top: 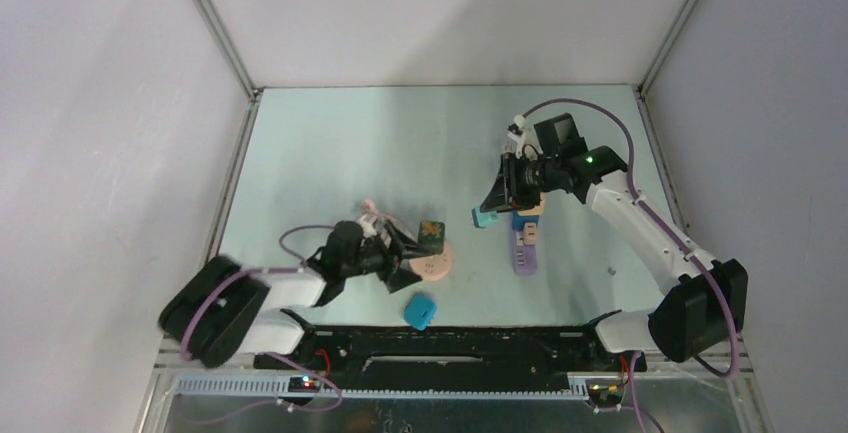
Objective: Insert the plug
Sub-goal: Move the socket to the center of the board.
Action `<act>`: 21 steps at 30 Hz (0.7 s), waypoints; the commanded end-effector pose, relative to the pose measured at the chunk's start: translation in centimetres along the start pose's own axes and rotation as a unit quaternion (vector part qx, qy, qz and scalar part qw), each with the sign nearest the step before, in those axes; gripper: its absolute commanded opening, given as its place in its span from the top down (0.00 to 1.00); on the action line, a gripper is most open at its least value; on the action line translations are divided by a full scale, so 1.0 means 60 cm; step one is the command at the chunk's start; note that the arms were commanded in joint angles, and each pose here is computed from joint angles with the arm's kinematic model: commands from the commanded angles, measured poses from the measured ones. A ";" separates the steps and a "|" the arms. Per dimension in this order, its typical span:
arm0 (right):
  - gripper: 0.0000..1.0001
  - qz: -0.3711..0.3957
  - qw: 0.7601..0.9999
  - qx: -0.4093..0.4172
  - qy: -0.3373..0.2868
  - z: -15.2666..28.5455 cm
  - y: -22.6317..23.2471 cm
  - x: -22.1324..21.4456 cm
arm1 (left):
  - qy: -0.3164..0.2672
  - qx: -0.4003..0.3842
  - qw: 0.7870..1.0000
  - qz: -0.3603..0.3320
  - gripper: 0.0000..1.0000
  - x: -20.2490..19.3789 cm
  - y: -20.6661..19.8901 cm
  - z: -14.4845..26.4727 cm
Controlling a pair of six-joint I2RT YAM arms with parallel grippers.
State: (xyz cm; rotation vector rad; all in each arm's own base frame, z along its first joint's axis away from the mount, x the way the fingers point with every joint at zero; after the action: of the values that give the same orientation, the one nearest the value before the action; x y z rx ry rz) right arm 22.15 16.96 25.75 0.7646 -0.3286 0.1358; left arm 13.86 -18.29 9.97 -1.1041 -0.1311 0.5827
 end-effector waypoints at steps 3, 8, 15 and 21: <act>1.00 0.010 0.999 -0.031 -0.004 -0.008 -0.003 0.012 | 0.060 -0.152 0.984 -0.074 0.17 0.011 -0.126 -0.085; 1.00 0.004 0.998 -0.055 -0.001 -0.013 -0.014 0.011 | 0.066 -0.214 0.971 -0.082 0.21 0.011 -0.152 -0.095; 1.00 -0.015 0.998 -0.056 -0.014 -0.023 -0.013 0.022 | 0.016 -0.056 0.960 -0.274 0.14 0.010 -0.152 -0.056; 1.00 -0.034 0.998 -0.053 0.000 -0.047 -0.019 0.029 | -0.033 0.130 0.893 -0.430 0.10 0.032 -0.159 0.027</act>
State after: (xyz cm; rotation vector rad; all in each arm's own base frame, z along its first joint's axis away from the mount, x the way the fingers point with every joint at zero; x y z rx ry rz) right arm 23.31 17.10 23.27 0.6452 -0.2866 0.0667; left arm 19.92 -23.46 20.27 -1.1110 -0.5419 0.0363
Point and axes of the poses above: each gripper's point midway between its finger pads, its own z axis back along the fingers, its own y axis along the line the jaws close on, x = y × z, the point moved 8 cm from there along z, back along the fingers
